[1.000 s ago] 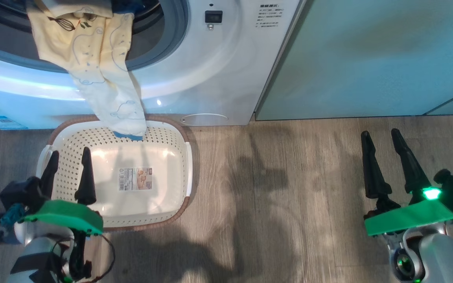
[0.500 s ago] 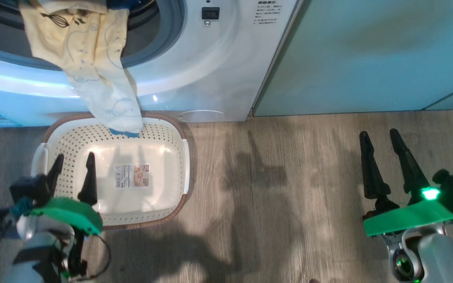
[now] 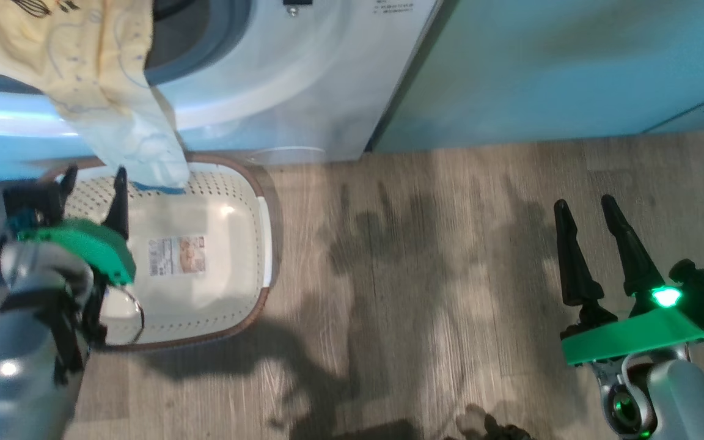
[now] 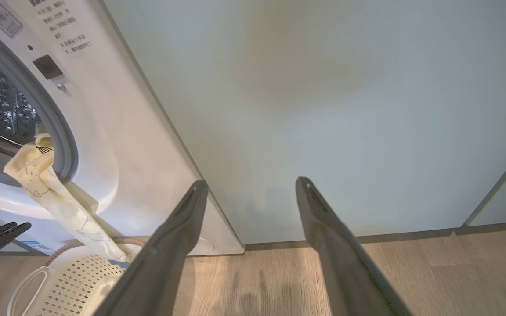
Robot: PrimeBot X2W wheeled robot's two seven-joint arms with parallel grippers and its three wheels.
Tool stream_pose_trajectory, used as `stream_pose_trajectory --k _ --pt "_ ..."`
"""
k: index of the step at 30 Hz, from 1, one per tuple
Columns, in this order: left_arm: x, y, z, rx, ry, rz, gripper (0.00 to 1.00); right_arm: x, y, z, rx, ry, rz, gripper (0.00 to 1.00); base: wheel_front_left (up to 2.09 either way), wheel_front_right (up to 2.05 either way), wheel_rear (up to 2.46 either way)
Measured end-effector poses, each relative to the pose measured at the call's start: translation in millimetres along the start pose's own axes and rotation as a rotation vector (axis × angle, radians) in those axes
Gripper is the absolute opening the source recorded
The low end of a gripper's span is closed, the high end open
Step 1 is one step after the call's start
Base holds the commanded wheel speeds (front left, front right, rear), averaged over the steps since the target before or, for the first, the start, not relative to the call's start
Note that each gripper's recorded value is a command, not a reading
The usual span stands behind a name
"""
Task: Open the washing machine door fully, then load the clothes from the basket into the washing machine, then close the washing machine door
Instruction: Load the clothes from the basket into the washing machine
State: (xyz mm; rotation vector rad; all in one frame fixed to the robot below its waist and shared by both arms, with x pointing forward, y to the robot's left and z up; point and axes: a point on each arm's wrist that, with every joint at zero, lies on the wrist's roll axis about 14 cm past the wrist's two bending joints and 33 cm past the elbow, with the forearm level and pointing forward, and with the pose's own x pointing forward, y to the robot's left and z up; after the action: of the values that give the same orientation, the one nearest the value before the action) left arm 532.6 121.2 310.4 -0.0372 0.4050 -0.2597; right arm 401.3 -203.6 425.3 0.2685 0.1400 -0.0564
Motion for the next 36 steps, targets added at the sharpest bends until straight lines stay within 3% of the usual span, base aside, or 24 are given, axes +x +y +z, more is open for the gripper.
stream_pose_trajectory --k 10,28,29,31,33,35,36 --pt "50.7 2.6 -19.0 0.001 0.078 0.012 1.00 16.4 -9.4 -11.0 -0.022 0.026 -0.017 1.00 0.00 0.00 0.00" --pt "93.5 8.8 -29.2 -0.008 0.116 0.048 1.00 34.2 -14.0 -31.0 -0.036 0.070 -0.016 1.00 0.00 0.00 0.00" --pt "93.5 8.7 -29.7 -0.008 0.117 0.047 0.93 34.4 -14.0 -31.2 -0.037 0.070 -0.016 1.00 0.00 0.00 0.00" --pt "94.1 7.4 -29.1 -0.004 0.114 0.040 0.46 34.5 -14.1 -31.5 -0.037 0.071 -0.016 1.00 0.00 0.00 0.00" --pt "94.6 4.7 -28.3 0.001 0.109 0.032 0.15 35.0 -14.0 -31.8 -0.037 0.071 -0.016 1.00 0.00 0.00 0.00" --pt "94.5 2.5 -27.4 0.005 0.104 0.025 0.00 36.2 -13.5 -30.9 -0.037 0.068 -0.013 1.00 0.00 0.00 0.00" --pt "94.4 2.5 -26.9 0.006 0.102 0.025 0.00 36.6 -13.2 -30.5 -0.037 0.067 -0.012 1.00 0.00 0.00 0.00"
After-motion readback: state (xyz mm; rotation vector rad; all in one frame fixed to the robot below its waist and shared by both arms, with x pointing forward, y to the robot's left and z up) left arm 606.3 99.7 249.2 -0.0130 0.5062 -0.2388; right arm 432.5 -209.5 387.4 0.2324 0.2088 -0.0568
